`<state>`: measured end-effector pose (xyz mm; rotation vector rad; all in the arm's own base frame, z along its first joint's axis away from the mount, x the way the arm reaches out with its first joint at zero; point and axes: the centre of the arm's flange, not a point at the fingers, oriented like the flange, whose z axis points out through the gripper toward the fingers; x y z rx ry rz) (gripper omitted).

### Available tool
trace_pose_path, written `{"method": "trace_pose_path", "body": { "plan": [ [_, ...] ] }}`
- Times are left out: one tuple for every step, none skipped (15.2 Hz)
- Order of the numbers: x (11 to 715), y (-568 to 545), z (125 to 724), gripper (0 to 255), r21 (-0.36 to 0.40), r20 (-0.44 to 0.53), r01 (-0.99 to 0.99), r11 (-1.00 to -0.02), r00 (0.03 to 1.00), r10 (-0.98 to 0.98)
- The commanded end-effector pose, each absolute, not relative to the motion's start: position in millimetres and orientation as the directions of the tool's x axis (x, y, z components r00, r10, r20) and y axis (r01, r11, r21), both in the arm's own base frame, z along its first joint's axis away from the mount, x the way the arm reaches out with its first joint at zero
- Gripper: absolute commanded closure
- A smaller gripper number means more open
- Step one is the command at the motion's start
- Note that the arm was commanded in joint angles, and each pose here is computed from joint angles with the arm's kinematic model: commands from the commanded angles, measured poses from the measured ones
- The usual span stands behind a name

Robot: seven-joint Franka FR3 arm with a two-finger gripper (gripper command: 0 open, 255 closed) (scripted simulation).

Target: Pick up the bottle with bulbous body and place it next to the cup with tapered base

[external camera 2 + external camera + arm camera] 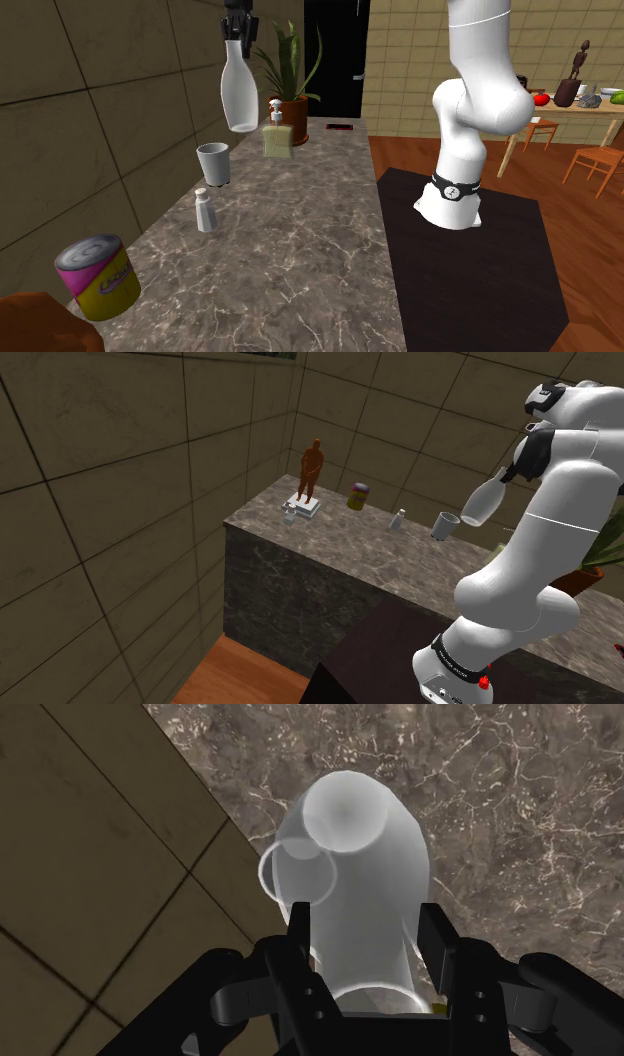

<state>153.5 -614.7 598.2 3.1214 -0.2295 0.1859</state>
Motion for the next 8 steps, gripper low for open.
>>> {"method": "trace_pose_path", "body": {
  "plan": [
    [153.4,-614.4,587.0,255,-0.002,0.119,-0.146,-0.989,0.982,-0.145],
    [153.4,-614.4,581.7,255,-0.002,0.119,-0.146,-0.989,0.982,-0.145],
    [153.4,-614.4,576.5,255,-0.002,0.119,-0.146,-0.989,0.982,-0.145],
    [153.4,-614.4,571.2,255,-0.002,0.119,-0.146,-0.989,0.982,-0.145],
    [153.4,-614.4,565.9,255,-0.002,0.119,-0.146,-0.989,0.982,-0.145],
    [153.4,-614.4,560.6,255,-0.002,0.119,-0.146,-0.989,0.982,-0.145],
    [153.4,-614.4,555.3,255,-0.002,0.119,-0.146,-0.989,0.982,-0.145],
    [153.4,-614.4,550.1,255,-0.002,0.119,-0.146,-0.989,0.982,-0.145]
  ]
}}
